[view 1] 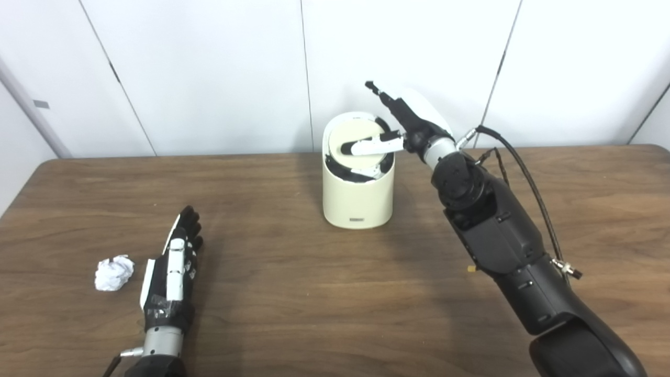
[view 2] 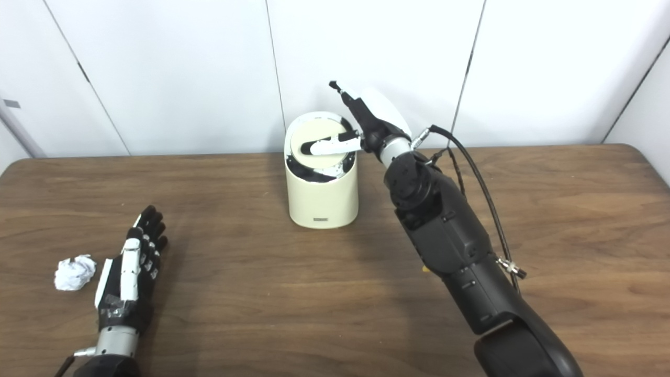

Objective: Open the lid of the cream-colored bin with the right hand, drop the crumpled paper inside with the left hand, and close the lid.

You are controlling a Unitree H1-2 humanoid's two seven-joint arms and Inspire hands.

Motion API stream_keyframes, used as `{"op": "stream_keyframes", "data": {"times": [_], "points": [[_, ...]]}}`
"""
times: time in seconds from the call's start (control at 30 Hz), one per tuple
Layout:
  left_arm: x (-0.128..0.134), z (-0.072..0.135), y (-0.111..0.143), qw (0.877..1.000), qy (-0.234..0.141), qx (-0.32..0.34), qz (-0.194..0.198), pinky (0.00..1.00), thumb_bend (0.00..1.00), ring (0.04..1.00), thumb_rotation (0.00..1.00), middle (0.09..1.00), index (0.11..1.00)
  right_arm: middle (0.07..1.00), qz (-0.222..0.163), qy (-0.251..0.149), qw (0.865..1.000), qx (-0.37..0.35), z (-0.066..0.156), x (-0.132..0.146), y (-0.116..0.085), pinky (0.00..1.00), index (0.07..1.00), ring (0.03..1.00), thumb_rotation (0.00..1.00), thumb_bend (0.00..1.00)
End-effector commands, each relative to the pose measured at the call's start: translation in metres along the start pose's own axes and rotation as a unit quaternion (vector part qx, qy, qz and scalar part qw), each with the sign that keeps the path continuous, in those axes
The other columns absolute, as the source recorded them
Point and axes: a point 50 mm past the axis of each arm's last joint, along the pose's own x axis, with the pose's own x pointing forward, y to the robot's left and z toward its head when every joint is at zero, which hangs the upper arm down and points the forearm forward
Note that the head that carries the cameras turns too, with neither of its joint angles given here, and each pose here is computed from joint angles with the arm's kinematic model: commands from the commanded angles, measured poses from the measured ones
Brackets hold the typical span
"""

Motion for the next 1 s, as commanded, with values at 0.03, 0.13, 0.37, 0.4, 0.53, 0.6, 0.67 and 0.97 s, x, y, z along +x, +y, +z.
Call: {"op": "stream_keyframes", "data": {"times": [0.03, 0.13, 0.37, 0.4, 0.53, 0.6, 0.67, 0.97], "points": [[-0.007, -0.009, -0.006, 1.0, 0.006, -0.003, 0.001, 1.0, 0.44, 0.989, 0.94, 0.969, 0.975, 0.952, -0.045, -0.047, 0.998, -0.006, 0.027, 0.01, -0.026, 0.87, 0.953, 0.941, 0.45, 0.82], [-0.008, -0.009, -0.007, 1.0, 0.005, -0.006, 0.0, 1.0, 0.44, 0.988, 0.94, 0.973, 0.977, 0.955, -0.048, -0.042, 0.998, -0.005, 0.024, 0.011, -0.028, 0.87, 0.952, 0.943, 0.45, 0.82], [-0.008, -0.01, -0.007, 1.0, 0.006, -0.004, 0.0, 1.0, 0.44, 0.991, 0.95, 0.974, 0.977, 0.953, -0.054, -0.045, 0.998, -0.002, 0.018, 0.008, -0.031, 0.86, 0.945, 0.944, 0.44, 0.83], [-0.008, -0.01, -0.007, 1.0, 0.006, -0.004, 0.0, 1.0, 0.44, 0.991, 0.95, 0.975, 0.976, 0.954, -0.054, -0.045, 0.998, -0.002, 0.018, 0.007, -0.032, 0.85, 0.943, 0.945, 0.44, 0.83], [-0.008, -0.01, -0.006, 1.0, 0.006, -0.007, 0.001, 1.0, 0.44, 0.994, 0.94, 0.974, 0.977, 0.958, -0.049, -0.043, 0.998, -0.011, 0.014, 0.003, -0.032, 0.86, 0.947, 0.953, 0.44, 0.83], [-0.007, -0.01, -0.006, 1.0, 0.006, -0.01, 0.001, 1.0, 0.43, 0.997, 0.94, 0.977, 0.979, 0.959, -0.045, -0.041, 0.998, -0.016, 0.013, 0.001, -0.032, 0.86, 0.948, 0.953, 0.43, 0.83], [-0.007, -0.009, -0.007, 1.0, 0.006, -0.01, 0.001, 1.0, 0.43, 0.997, 0.94, 0.976, 0.977, 0.958, -0.042, -0.04, 0.998, -0.024, 0.011, 0.0, -0.032, 0.88, 0.95, 0.953, 0.43, 0.83], [-0.008, -0.009, -0.007, 1.0, 0.005, -0.008, 0.003, 1.0, 0.42, 0.991, 0.94, 0.972, 0.973, 0.957, -0.029, -0.033, 0.999, -0.024, 0.005, -0.004, -0.029, 0.88, 0.949, 0.955, 0.37, 0.81]]}}
